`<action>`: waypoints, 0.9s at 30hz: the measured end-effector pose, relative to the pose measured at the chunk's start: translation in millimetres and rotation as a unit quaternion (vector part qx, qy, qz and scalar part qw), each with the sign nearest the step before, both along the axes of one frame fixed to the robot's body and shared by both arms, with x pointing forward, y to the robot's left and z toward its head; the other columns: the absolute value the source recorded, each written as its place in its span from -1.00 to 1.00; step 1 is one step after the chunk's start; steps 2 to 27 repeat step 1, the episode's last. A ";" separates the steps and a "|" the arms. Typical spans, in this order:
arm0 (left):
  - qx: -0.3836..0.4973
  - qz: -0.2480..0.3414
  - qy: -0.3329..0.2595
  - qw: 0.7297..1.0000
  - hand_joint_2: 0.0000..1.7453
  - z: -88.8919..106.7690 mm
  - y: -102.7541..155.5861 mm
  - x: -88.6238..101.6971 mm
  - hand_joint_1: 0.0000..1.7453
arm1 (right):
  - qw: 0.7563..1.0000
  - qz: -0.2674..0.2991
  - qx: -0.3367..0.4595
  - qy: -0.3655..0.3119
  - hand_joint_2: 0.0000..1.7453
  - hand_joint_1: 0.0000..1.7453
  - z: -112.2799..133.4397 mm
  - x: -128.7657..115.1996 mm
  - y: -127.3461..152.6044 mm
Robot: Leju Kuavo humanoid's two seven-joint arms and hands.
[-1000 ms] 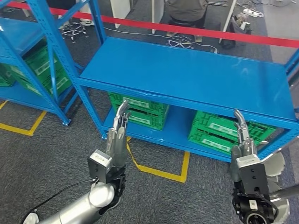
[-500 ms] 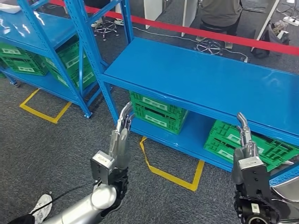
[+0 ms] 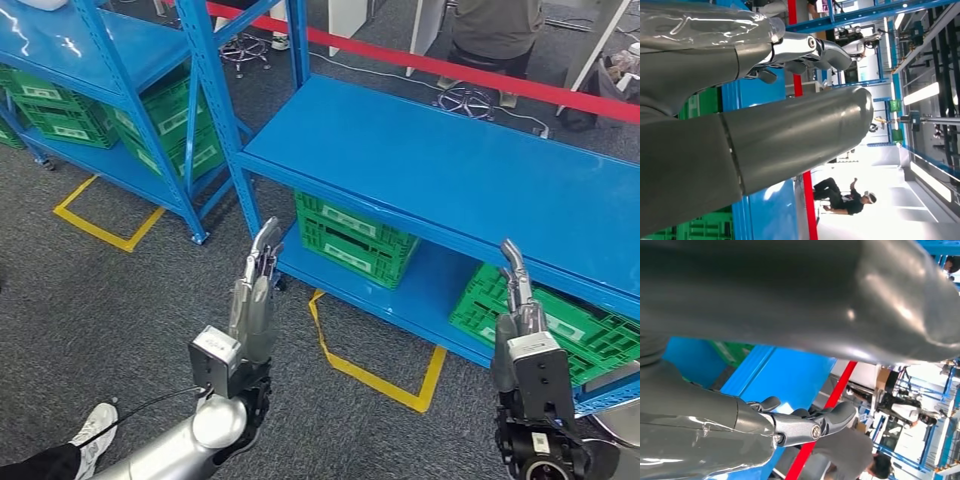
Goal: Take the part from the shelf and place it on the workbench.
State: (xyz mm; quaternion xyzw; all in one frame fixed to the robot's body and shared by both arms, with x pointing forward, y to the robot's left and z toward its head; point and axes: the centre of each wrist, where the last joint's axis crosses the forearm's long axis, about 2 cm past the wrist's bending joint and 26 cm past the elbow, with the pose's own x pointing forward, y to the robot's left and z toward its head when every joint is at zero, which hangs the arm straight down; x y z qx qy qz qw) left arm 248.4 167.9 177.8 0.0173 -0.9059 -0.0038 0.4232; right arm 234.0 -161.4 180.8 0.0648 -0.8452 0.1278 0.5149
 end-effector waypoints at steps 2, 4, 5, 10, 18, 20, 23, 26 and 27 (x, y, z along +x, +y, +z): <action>0.000 0.000 0.000 1.000 -1.00 -0.1 0.0 -0.1 -1.00 | 1.000 0.000 0.000 0.000 -1.00 -1.00 0.0 0.0 0.0; 0.000 0.000 0.000 1.000 -1.00 -0.1 0.0 -0.1 -1.00 | 1.000 0.000 0.000 0.000 -1.00 -1.00 0.0 0.0 0.0; 0.000 0.000 0.000 1.000 -1.00 -0.1 0.0 -0.1 -1.00 | 1.000 0.000 0.000 0.000 -1.00 -1.00 0.0 0.0 0.0; 0.000 0.000 0.000 1.000 -1.00 -0.1 0.0 -0.1 -1.00 | 1.000 0.000 0.000 0.000 -1.00 -1.00 0.0 0.0 0.0; 0.000 0.000 0.000 1.000 -1.00 -0.1 0.0 -0.1 -1.00 | 1.000 0.000 0.000 0.000 -1.00 -1.00 0.0 0.0 0.0; 0.000 0.000 0.000 1.000 -1.00 -0.1 0.0 -0.1 -1.00 | 1.000 0.000 0.000 0.000 -1.00 -1.00 0.0 0.0 0.0; 0.000 0.000 0.000 1.000 -1.00 -0.1 0.0 -0.1 -1.00 | 1.000 0.000 0.000 0.000 -1.00 -1.00 0.0 0.0 0.0; 0.000 0.000 0.000 1.000 -1.00 -0.1 0.0 -0.1 -1.00 | 1.000 0.000 0.000 0.000 -1.00 -1.00 0.0 0.0 0.0; 0.000 0.000 0.000 1.000 -1.00 -0.1 0.0 -0.1 -1.00 | 1.000 0.000 0.000 0.000 -1.00 -1.00 0.0 0.0 0.0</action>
